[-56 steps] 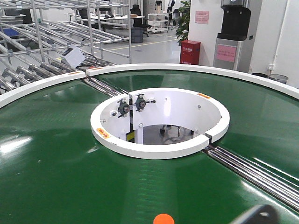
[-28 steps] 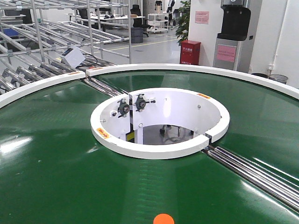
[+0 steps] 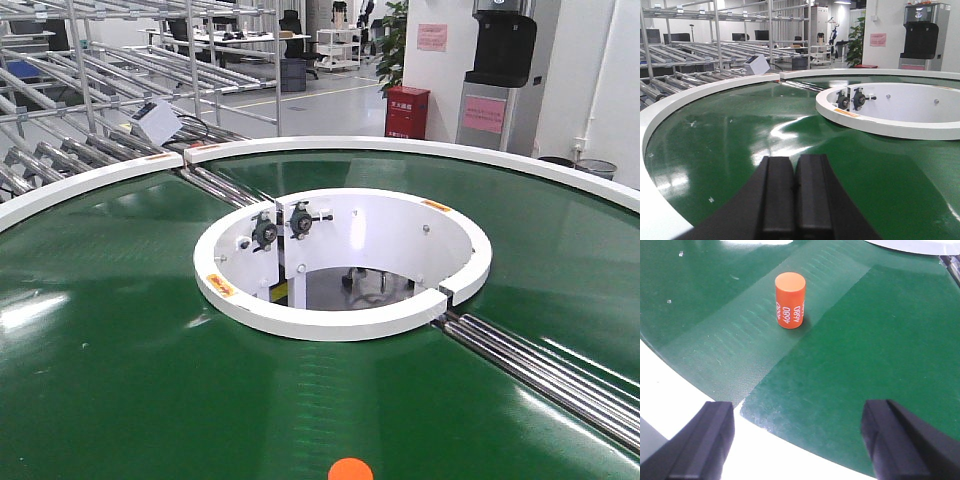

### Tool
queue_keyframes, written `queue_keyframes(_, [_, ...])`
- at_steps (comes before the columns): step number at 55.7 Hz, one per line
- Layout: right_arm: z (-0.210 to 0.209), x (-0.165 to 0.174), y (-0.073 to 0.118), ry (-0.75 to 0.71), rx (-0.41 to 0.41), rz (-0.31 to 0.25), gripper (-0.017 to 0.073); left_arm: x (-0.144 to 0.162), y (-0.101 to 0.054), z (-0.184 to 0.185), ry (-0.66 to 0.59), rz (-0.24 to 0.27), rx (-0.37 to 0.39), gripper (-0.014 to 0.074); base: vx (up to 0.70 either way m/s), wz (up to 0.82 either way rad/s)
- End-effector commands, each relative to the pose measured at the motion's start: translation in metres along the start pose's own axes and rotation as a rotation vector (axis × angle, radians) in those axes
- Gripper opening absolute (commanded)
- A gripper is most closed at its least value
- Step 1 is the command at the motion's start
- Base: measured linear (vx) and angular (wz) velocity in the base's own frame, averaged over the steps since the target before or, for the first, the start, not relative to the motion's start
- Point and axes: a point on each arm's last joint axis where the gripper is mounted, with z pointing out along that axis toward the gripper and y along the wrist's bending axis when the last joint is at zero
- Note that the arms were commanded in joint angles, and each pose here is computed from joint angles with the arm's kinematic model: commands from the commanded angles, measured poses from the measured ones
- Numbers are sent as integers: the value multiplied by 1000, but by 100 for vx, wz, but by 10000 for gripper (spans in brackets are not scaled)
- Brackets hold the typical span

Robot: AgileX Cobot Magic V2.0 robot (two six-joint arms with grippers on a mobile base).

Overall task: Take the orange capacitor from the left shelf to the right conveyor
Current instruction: 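Raise and withdraw the right gripper from the cylinder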

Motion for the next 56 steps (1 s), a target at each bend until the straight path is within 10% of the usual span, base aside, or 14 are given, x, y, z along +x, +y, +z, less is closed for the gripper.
queue_keyframes(1, [-4,-13,-1,-83,9,-11,491,3,0,0,-61,-4,3,-6,0,0])
queue_keyframes(27, [-4,-13,-1,-83,9,-11,-16,3,0,0,-61,-4,3,-6,0,0])
queue_keyframes(56, [-4,-11,-1,-67,10,-12,-12,3,0,0,-61,-4,3,-6,0,0])
